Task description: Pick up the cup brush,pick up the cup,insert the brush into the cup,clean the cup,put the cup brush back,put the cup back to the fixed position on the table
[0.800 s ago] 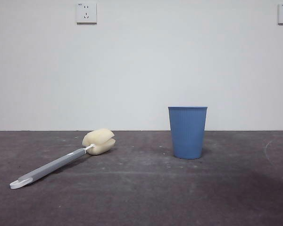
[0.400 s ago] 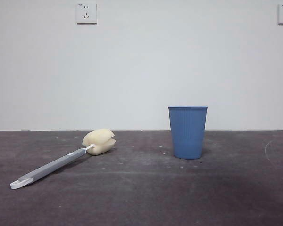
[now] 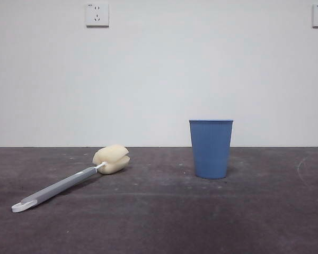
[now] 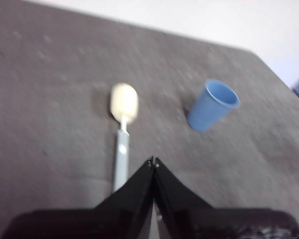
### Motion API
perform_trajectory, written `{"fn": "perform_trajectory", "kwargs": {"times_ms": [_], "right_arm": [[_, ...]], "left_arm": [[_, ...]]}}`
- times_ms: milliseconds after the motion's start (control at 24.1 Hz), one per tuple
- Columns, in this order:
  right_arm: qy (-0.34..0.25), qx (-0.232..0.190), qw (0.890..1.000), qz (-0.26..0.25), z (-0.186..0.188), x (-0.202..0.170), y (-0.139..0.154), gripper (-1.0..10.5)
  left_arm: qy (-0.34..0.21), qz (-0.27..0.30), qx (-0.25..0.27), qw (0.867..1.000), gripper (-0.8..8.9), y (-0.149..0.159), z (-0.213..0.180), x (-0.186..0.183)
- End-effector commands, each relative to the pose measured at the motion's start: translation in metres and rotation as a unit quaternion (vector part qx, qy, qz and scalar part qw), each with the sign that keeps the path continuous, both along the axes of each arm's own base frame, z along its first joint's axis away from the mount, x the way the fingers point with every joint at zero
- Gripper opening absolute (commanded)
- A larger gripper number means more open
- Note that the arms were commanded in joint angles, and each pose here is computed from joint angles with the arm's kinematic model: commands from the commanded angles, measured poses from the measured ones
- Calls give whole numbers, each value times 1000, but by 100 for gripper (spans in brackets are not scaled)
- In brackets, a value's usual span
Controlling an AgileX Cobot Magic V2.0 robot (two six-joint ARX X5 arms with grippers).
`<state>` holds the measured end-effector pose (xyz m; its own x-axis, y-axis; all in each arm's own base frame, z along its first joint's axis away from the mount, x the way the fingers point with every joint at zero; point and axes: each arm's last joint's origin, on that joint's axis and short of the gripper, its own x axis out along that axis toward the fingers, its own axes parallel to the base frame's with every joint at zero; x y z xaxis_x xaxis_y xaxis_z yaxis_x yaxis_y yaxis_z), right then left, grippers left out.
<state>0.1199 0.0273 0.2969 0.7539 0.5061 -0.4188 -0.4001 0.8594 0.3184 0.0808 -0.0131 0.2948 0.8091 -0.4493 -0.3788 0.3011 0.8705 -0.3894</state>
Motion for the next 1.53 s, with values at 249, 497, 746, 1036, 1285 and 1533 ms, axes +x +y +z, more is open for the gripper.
{"fn": "perform_trajectory", "kwargs": {"times_ms": [249,497,746,1036,1285,1533], "right_arm": [[76,-72,994,44,13,9,1,-8],[94,-88,990,56,8,11,1,2],[92,-90,990,57,8,11,1,452],[92,-90,990,57,8,11,1,486],[93,-90,990,57,8,11,1,486],[95,-87,990,55,8,11,1,486]], "left_arm": [[76,-48,51,995,-6,-1,8,7],[115,-65,66,989,-5,-1,1,11],[120,-72,60,988,588,-1,1,13],[125,-123,53,983,588,-10,-1,26],[150,-140,113,972,589,-44,-13,64],[192,-94,218,952,588,-93,-52,106]]}}
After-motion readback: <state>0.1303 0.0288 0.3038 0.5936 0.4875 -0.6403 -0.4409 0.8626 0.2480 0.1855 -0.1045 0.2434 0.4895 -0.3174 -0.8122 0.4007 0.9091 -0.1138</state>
